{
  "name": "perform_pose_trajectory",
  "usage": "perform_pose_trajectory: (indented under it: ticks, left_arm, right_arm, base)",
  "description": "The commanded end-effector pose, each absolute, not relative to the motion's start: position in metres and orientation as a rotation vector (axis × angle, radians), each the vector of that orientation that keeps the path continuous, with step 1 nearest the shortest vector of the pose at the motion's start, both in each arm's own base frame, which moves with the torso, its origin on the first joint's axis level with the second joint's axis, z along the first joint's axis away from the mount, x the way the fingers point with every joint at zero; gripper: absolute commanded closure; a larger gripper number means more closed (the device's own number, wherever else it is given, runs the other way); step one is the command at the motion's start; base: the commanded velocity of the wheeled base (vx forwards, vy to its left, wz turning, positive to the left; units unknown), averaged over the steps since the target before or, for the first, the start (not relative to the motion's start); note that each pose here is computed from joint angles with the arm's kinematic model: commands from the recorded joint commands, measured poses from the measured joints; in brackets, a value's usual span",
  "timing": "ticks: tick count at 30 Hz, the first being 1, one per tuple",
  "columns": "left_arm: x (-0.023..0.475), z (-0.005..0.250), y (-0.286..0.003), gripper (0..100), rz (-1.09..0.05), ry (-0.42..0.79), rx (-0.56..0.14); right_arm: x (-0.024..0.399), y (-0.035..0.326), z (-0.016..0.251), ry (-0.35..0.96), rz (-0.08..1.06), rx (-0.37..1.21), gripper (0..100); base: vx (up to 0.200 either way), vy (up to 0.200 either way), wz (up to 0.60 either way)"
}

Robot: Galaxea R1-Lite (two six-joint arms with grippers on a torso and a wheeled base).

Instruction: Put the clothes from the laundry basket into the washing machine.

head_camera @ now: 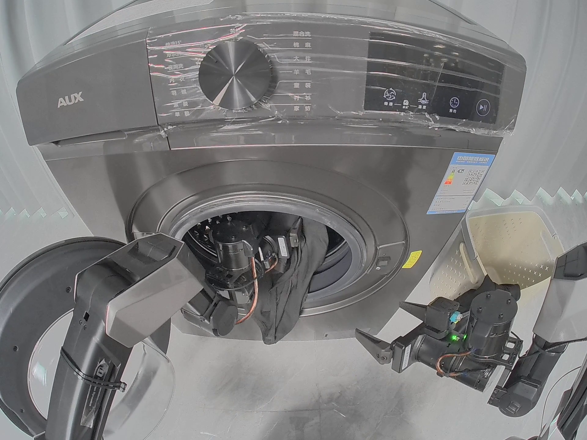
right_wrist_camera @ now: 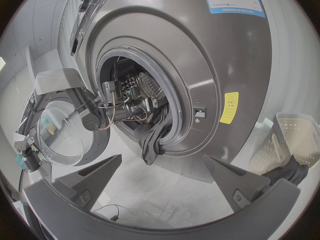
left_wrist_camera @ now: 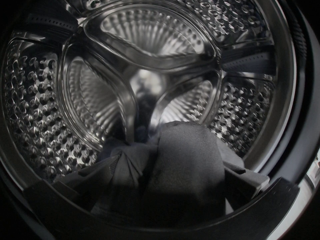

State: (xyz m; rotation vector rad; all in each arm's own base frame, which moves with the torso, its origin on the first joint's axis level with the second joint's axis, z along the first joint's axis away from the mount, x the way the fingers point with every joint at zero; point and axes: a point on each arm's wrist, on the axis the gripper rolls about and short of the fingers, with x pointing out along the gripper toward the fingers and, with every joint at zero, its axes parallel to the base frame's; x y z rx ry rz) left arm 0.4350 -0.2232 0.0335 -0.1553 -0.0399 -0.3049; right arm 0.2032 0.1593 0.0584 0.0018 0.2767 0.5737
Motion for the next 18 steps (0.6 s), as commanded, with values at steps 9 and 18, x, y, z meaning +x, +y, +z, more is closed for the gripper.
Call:
perform_pose_trajectory:
  ticks: [9,18]
  left_arm:
    - [0.383,0.013,-0.225,0,-0.451,0.140,-0.046]
    - [0.384,-0.014,-0.220,0,-0.463,0.198,0.007]
  right_arm:
    - [0.202,0.159,0.059,0.277,0.578,0.001,0]
    - [0.202,0.160,0.058,0.279,0.579,0.000,0]
  base:
    - [0.000,0.000,0.00]
    - [0.000,0.000,0.00]
